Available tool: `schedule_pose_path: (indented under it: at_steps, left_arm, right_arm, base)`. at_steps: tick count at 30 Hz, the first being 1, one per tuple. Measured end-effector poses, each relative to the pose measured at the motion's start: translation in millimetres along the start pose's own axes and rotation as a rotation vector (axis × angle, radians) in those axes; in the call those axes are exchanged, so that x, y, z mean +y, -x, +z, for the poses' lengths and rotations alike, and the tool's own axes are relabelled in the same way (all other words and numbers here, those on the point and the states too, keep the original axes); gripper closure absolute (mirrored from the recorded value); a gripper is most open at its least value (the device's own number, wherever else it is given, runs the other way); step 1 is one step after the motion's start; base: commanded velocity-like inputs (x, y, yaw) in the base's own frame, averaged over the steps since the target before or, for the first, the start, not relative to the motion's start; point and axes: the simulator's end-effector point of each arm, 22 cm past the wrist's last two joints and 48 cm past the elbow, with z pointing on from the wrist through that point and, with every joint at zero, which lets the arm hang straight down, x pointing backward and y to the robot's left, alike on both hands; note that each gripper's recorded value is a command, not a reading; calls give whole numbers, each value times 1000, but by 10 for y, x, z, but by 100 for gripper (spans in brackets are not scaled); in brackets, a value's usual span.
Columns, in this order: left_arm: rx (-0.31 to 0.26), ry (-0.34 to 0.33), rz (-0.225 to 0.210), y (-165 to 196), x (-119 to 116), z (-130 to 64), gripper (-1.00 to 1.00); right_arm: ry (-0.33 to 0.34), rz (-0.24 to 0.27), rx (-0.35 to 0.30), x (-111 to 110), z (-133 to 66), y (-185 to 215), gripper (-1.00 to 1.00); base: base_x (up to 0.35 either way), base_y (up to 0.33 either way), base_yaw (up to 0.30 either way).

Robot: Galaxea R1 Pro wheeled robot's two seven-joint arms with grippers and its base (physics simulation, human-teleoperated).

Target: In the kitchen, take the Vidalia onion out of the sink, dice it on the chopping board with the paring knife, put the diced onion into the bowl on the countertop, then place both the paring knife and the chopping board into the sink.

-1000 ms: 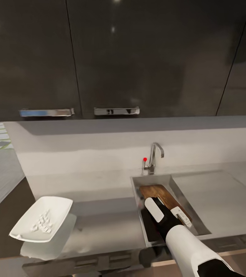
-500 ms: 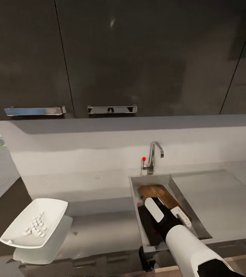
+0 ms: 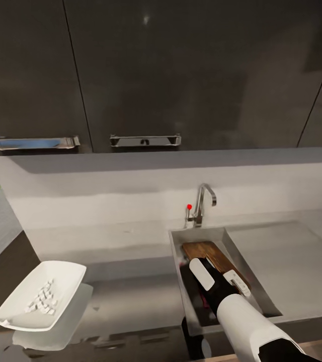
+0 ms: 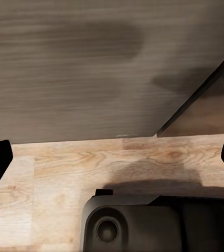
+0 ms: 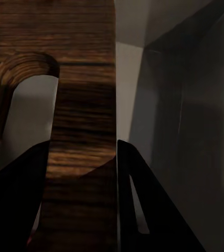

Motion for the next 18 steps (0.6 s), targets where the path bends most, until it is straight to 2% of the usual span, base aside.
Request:
schedule_pose_path:
  at_steps: [18]
  left_arm:
    - [29,1,1,-94,4,-22,-100]
  right_arm:
    - [-21,-18,8,-13,104,-96,100]
  base:
    - [0,0,0]
